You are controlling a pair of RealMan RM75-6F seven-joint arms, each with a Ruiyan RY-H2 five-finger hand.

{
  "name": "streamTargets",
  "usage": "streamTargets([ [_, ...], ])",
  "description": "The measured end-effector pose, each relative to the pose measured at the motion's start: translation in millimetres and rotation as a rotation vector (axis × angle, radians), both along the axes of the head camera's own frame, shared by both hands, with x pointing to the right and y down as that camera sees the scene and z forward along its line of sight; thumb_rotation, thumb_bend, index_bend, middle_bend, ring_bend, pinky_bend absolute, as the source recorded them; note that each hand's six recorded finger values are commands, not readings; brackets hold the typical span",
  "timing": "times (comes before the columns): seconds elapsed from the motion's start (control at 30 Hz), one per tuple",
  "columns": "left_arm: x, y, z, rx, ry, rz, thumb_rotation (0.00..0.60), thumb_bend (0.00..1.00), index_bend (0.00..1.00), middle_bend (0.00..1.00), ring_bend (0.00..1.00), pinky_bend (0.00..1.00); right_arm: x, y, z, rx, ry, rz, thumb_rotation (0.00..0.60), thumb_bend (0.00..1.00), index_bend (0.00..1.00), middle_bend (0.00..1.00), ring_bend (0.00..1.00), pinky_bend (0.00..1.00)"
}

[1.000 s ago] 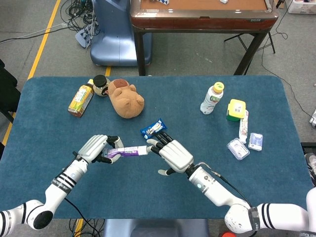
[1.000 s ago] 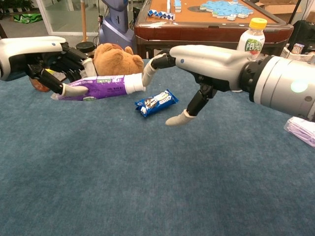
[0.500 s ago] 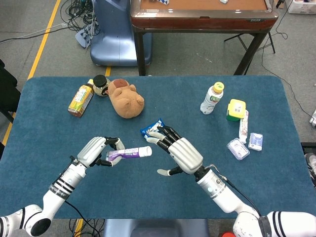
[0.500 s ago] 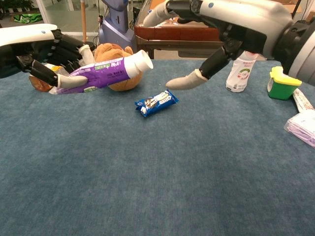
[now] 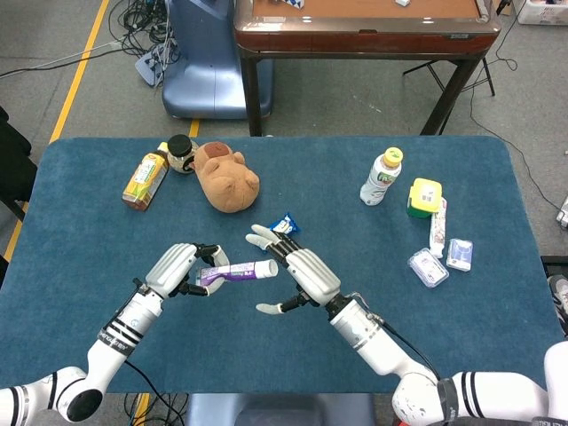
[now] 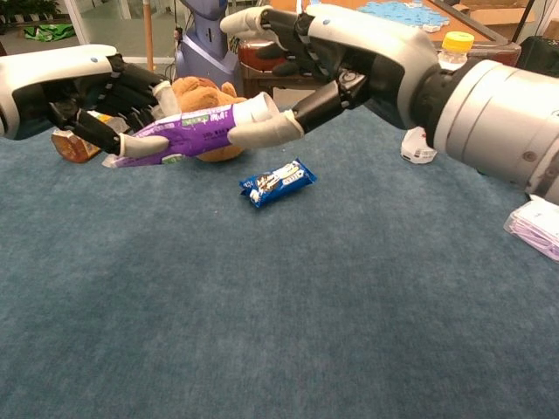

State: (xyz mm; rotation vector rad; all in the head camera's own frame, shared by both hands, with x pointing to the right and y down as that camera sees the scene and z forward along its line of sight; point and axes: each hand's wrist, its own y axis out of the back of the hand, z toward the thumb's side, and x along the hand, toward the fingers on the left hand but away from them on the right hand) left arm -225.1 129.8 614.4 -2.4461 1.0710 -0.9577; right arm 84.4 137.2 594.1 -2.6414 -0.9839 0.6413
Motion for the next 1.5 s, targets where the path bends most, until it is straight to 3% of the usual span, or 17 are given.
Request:
streamTargets([
  [0.2, 2.7, -1.6, -0.3, 0.007, 0.002, -0.004, 0.6, 0.48, 0.59, 0.69, 0.46, 0.39, -13.3, -4.3, 8.2, -0.06, -0.078, 0.04, 0.573, 0.0, 0.0, 0.0, 0.0, 0.0],
  [0.53, 4.3, -2.6, -0.5, 0.011, 0.001, -0.002, 0.6, 0.48, 0.59, 0.69, 0.46, 0.39, -28.0, -5.9, 17.0, -0.137, -0.172, 0.065, 0.45, 0.0, 0.0, 0.0, 0.0, 0.0],
  [1.2, 5.1, -5.1, -0.5, 0.004, 0.019, -0.019, 0.6, 0.48, 0.59, 0.69, 0.46, 0.4, -47.2, -8.1, 26.9, -0.202, -0.275, 0.102, 0.443, 0.0, 0.0, 0.0, 0.0, 0.0],
  [1.5, -0.7, -10.4, 0.1, -0.005, 0.025, -0.052, 0.6, 0.48, 0.59, 0.69, 0.46, 0.41, -47.9, -11.9, 29.1, -0.139, -0.307, 0.167, 0.442, 0.0, 0.0, 0.0, 0.0, 0.0],
])
